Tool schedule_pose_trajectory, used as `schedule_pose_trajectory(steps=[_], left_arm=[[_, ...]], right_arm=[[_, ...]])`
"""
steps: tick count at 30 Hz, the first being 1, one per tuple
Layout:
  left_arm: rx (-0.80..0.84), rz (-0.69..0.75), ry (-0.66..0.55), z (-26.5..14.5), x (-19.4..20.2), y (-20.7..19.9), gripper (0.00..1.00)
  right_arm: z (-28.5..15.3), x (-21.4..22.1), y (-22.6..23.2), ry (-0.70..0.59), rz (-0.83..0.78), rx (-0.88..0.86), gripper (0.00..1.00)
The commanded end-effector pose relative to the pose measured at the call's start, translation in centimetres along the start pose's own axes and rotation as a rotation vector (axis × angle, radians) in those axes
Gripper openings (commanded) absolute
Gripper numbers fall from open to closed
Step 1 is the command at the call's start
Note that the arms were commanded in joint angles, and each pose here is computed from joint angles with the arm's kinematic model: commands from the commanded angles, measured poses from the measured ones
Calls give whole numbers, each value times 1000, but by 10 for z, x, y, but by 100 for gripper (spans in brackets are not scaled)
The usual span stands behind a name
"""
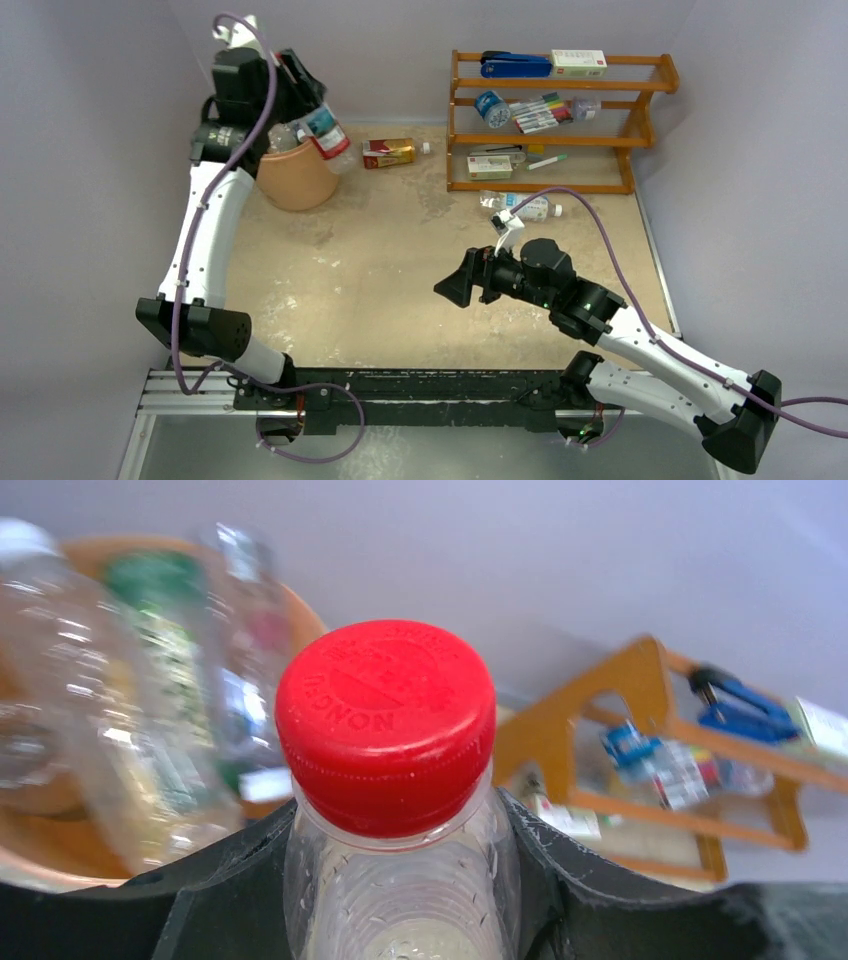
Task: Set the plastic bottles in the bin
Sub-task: Place the plastic bottle in the trash bin.
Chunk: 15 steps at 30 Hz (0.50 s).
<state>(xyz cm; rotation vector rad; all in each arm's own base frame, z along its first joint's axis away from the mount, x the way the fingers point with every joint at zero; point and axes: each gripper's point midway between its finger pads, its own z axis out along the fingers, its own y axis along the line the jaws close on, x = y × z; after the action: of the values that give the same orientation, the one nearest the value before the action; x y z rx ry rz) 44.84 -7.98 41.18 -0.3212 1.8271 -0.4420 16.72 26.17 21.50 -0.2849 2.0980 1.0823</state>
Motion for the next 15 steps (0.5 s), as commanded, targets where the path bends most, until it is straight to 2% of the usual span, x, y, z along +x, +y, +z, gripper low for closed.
schedule_pose_trajectory(steps=[1,7,11,15], left_arm=[[-127,28,-150,-20,-68,46,45],[-354,-44,-252,-41,-110,127,45],[-479,-57,-298,-48,-114,162,45],[-538,-70,-322,-36,-111,185,45]], right_arm=[[-3,-7,8,-36,17,-43,95],[-2,4,3,-14,29,-40,95],[3,14,-3,12,33,-37,95],[8,24,-8,30,40,-43,95]])
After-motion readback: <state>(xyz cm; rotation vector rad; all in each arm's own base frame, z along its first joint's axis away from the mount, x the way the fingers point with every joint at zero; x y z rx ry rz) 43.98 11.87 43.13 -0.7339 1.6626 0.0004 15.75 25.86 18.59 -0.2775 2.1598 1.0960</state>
